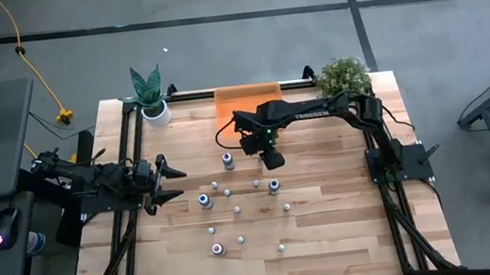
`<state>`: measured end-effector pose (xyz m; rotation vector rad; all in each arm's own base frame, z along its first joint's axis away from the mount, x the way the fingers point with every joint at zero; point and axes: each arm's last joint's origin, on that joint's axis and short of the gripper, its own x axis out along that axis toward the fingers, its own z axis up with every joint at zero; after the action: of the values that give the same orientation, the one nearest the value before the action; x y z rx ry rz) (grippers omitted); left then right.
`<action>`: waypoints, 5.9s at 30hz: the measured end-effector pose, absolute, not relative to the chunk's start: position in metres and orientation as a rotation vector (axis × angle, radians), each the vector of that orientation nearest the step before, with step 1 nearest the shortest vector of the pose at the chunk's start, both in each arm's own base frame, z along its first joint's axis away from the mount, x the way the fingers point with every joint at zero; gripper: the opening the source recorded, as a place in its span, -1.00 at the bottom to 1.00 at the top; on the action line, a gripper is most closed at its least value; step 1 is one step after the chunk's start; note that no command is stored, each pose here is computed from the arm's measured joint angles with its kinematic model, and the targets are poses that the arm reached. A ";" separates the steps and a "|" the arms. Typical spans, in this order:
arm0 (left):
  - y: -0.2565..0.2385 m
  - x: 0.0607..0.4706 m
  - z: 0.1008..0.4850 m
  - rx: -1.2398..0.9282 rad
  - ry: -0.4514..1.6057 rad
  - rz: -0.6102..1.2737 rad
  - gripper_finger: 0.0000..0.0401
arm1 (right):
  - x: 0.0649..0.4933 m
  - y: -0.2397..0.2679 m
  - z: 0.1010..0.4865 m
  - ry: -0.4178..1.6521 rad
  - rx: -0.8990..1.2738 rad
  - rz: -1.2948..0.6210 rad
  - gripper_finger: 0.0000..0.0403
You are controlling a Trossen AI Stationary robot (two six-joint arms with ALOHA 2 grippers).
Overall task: Pick & Place food coloring
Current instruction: Put the small black food coloring bottle into the orange bin
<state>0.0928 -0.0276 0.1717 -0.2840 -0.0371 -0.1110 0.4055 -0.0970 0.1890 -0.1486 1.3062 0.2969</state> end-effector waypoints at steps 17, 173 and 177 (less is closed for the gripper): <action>-0.028 0.093 0.172 -0.284 -0.037 -0.111 0.35 | 0.403 -0.096 0.168 1.297 -0.137 0.270 -0.22; -0.028 0.093 0.172 -0.284 -0.037 -0.111 0.35 | 0.371 -0.277 0.215 1.352 0.420 -0.595 -0.73; -0.028 0.093 0.172 -0.284 -0.037 -0.111 0.35 | 0.371 -0.270 0.204 1.307 0.408 -0.578 -0.73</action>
<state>0.0928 -0.0276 0.1717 -0.2840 -0.0371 -0.1109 0.3709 -0.2703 0.2036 0.4078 1.3065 -0.5781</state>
